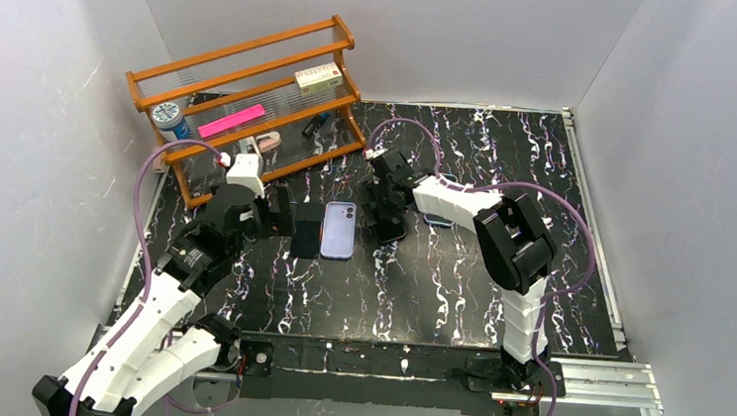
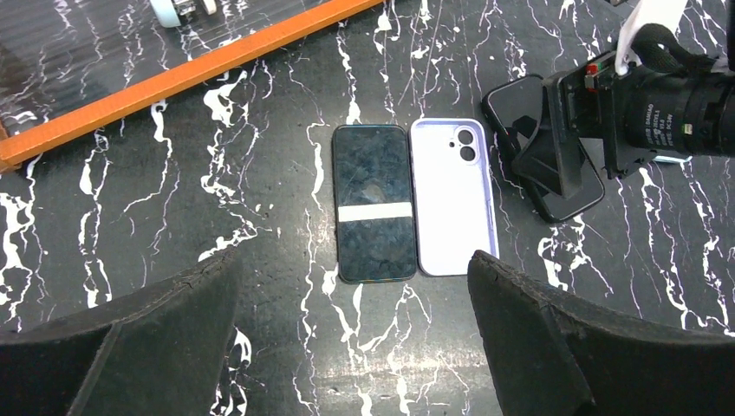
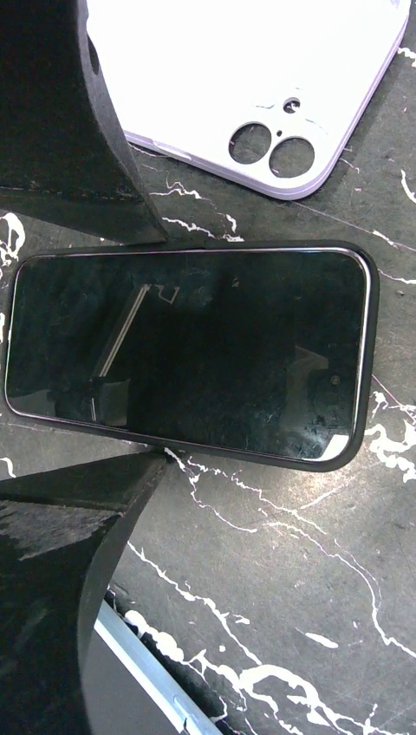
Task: Take the phone out of the phone case
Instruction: Pick up the phone at the center of the board.
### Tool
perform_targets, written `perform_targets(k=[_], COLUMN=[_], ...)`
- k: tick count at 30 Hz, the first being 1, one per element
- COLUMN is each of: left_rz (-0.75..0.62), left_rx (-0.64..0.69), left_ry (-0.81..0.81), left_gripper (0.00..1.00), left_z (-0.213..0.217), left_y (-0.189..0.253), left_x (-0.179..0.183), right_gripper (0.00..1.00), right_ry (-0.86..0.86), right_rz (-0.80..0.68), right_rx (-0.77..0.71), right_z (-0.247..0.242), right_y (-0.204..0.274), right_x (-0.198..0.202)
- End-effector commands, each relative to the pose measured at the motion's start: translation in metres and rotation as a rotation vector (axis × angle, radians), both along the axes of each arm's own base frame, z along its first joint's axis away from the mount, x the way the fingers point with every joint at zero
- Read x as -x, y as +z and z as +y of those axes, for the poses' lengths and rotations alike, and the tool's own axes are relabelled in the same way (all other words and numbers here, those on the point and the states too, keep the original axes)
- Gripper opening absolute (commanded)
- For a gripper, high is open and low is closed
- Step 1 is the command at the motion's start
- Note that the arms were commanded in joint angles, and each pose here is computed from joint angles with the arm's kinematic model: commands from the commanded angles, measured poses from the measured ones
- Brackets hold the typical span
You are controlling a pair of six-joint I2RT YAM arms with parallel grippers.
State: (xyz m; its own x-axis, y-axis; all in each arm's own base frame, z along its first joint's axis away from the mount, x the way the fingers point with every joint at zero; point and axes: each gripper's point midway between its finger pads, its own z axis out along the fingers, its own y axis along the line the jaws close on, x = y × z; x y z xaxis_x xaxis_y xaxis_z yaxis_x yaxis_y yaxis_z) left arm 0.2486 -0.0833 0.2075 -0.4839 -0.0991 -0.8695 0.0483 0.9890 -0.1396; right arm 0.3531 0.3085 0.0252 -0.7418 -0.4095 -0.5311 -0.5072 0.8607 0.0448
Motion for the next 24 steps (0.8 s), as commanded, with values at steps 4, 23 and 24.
perform_targets(k=[4,23,24], left_rz=[0.020,0.296,0.307], left_rx=[0.042,0.385,0.407], left_ry=[-0.063,-0.118,-0.120], left_gripper=[0.98,0.98,0.98], left_z=[-0.016,-0.088,-0.093], left_y=[-0.007,-0.040,-0.042], left_x=[-0.004,-0.007,-0.009], right_gripper=[0.77,0.13,0.12], right_ry=[-0.032,-0.116,-0.113], right_rz=[0.053,-0.050,-0.053], right_rx=[0.087,-0.430,-0.465], right_z=[-0.020,-0.009,-0.008], right_y=[-0.022,0.054,0.057], right_x=[0.009,0.058,0.062])
